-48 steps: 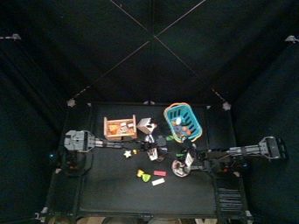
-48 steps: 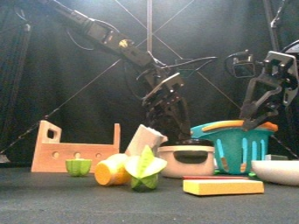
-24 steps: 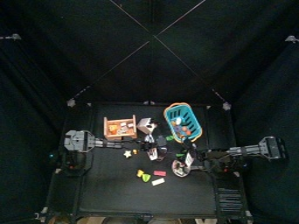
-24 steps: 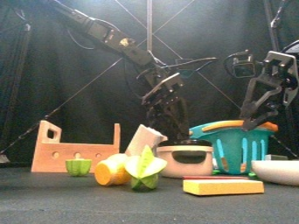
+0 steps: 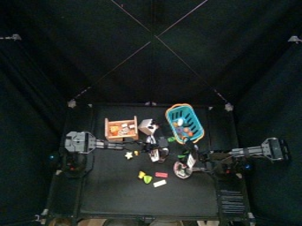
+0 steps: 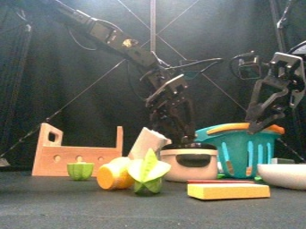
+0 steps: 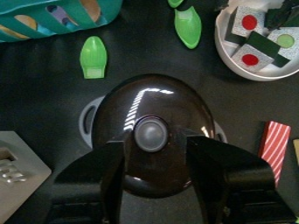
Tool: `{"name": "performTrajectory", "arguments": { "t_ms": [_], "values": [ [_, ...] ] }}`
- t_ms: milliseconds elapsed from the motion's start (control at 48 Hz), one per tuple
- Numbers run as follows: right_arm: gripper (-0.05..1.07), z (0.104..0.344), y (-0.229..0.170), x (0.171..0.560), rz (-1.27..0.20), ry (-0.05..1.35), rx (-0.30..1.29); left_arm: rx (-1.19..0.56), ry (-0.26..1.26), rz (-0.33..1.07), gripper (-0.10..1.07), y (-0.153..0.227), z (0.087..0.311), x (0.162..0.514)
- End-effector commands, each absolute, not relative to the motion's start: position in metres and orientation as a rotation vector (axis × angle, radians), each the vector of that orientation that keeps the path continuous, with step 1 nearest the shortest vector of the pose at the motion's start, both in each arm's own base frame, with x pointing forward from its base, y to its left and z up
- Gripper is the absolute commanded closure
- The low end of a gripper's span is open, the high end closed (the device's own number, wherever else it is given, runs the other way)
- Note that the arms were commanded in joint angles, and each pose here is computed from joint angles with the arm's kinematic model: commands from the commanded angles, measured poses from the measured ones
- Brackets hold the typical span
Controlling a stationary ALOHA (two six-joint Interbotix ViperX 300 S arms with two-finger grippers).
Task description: Place pot lid on pot
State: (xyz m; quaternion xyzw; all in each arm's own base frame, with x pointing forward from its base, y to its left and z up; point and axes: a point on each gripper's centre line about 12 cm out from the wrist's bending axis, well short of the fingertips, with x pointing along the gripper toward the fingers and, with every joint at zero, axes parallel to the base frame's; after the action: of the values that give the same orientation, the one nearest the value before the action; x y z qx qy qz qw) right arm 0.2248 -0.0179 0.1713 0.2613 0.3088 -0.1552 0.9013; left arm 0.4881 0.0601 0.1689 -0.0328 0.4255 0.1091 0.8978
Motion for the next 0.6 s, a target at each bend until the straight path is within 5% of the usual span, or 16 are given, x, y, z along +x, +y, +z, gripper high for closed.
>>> {"name": "performTrajectory", "arguments": {
  "t_ms": [0, 583],
  "values": [
    [0.19, 0.1755, -0.0180, 0.2271, -0.315, 0.624, 0.543, -0.074, 0.822, 0.226, 0.09, 0.0625, 0.1867, 0.4947],
    [0.19, 0.1755, -0.0180, 0.2271, -0.315, 0.624, 0.543, -0.079, 0.755, 0.205, 0.08, 0.0595, 0.1928, 0.4945]
  ]
}}
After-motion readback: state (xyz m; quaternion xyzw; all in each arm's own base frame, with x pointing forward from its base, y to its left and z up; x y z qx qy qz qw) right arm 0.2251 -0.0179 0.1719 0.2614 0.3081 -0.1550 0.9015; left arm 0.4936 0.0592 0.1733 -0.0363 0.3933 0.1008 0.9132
